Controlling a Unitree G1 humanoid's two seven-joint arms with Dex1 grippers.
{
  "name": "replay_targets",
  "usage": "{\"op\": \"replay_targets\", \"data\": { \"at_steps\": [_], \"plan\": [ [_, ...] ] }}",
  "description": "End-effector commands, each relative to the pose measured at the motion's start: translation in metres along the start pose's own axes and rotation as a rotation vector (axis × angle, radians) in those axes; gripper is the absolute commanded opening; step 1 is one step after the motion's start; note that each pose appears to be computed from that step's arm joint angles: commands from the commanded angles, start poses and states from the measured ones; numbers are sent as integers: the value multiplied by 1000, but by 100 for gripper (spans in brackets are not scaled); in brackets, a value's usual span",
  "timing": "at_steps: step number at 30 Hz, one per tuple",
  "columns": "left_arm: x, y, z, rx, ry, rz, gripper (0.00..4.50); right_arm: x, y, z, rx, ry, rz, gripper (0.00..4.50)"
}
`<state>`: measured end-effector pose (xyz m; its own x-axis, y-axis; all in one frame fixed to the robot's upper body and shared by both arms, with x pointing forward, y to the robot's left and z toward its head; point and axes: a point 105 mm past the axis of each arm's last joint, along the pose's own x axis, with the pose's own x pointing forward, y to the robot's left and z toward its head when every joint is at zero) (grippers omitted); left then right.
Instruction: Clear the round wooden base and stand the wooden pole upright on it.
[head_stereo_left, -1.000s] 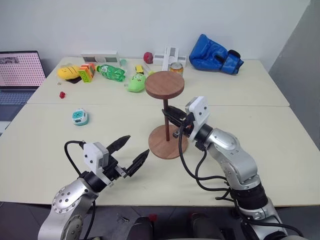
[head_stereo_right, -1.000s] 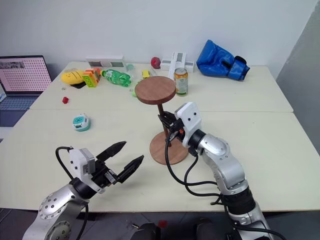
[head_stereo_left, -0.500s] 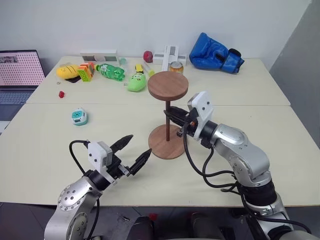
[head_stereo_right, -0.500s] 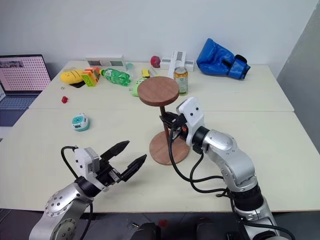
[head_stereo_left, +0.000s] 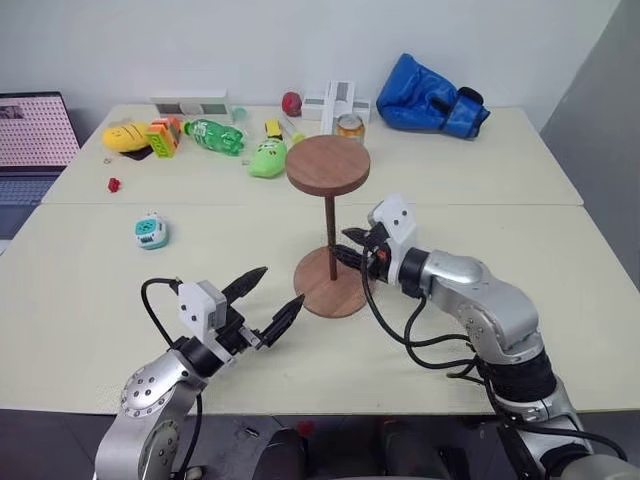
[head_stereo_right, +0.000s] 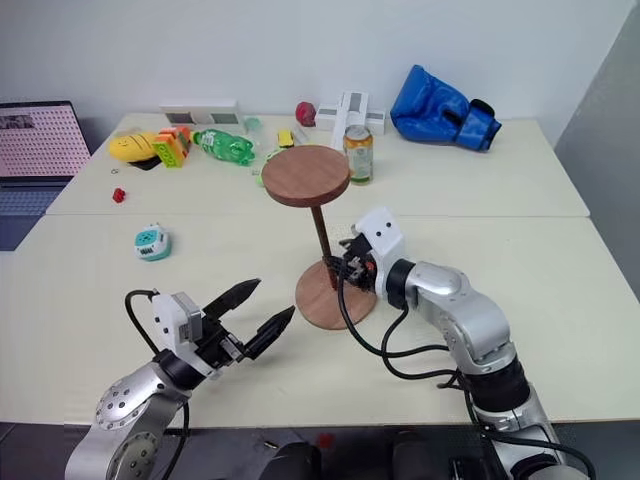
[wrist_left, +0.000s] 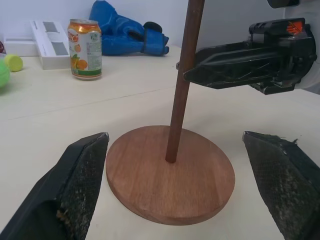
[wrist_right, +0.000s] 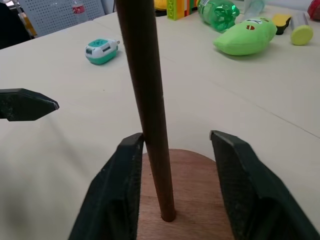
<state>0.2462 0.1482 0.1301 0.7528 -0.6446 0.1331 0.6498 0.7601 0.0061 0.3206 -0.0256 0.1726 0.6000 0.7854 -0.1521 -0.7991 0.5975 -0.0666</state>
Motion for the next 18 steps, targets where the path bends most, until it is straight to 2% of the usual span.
{"op": "replay_targets", "data": {
  "at_steps": [1, 5, 7, 11, 15, 18],
  "plan": [
    [2, -4, 6, 18, -33, -26, 450, -7, -1, 6, -26, 4, 25, 318],
    [3, 6, 7, 14, -9, -58, 450, -22, -12, -14, -46, 114, 40, 412],
    [2, 20, 6, 15, 47, -76, 450, -34, -17, -18, -43, 142, 58, 446],
    [1, 55, 6, 55, 184, -82, 450, -58, -28, -25, -48, 187, 79, 446],
    [-2, 91, 18, 188, 266, -55, 450, -82, -39, -33, -76, 212, 86, 446],
    [-1, 106, 21, 234, 303, -54, 450, -90, -43, -35, -87, 191, 85, 446]
  ]
}}
